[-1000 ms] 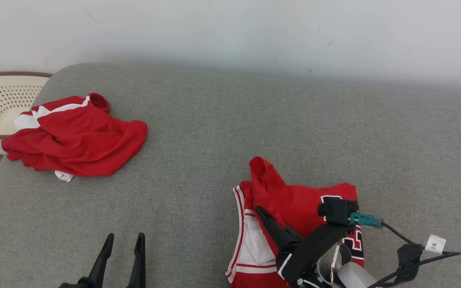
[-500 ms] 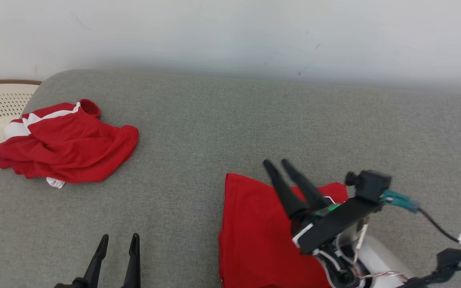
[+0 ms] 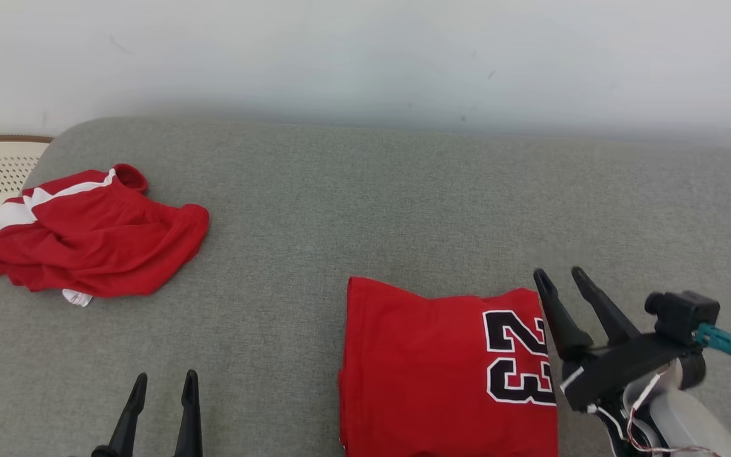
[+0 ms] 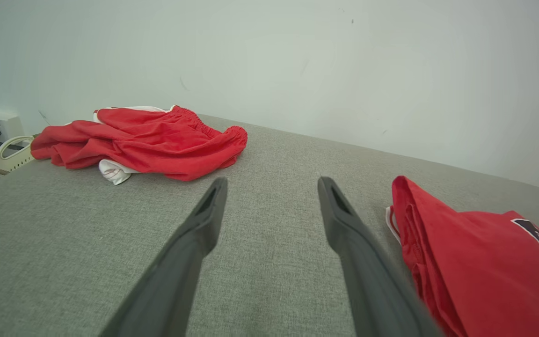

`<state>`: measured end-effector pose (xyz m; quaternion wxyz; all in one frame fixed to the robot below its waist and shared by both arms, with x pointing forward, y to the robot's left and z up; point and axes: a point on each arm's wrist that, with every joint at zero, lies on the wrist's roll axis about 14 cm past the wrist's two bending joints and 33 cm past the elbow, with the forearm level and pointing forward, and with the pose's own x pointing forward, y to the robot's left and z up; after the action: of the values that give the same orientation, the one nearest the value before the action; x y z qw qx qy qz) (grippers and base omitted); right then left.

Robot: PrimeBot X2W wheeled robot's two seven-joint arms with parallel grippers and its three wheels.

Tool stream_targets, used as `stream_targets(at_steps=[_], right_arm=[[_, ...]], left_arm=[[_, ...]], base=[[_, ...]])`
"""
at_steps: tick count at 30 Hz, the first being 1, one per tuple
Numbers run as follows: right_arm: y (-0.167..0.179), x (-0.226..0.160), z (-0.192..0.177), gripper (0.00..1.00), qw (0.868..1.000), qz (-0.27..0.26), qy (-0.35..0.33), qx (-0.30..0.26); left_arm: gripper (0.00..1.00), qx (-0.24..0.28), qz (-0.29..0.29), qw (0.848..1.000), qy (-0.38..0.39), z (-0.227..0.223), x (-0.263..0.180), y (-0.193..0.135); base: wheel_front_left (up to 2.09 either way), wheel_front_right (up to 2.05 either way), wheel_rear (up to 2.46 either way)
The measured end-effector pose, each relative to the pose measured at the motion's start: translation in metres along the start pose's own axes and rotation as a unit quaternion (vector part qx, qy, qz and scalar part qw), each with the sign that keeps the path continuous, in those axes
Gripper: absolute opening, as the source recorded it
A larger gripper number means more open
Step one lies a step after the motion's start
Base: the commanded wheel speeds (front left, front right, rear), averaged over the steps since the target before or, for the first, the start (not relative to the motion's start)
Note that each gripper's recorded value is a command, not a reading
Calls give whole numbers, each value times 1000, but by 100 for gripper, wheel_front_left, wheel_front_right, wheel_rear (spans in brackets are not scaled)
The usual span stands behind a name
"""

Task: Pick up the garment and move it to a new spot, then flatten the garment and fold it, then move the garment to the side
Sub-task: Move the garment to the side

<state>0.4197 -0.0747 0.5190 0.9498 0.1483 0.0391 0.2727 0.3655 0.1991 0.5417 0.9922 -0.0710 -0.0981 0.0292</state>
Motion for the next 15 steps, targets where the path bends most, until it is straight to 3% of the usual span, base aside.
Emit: stream_targets(at_steps=[15], right_arm=[[-26,-45,-72,100,989,-66,127,24]], left_arm=[[100,0,-15,1000,9,-8,8,-12]], base=[[0,0,0]])
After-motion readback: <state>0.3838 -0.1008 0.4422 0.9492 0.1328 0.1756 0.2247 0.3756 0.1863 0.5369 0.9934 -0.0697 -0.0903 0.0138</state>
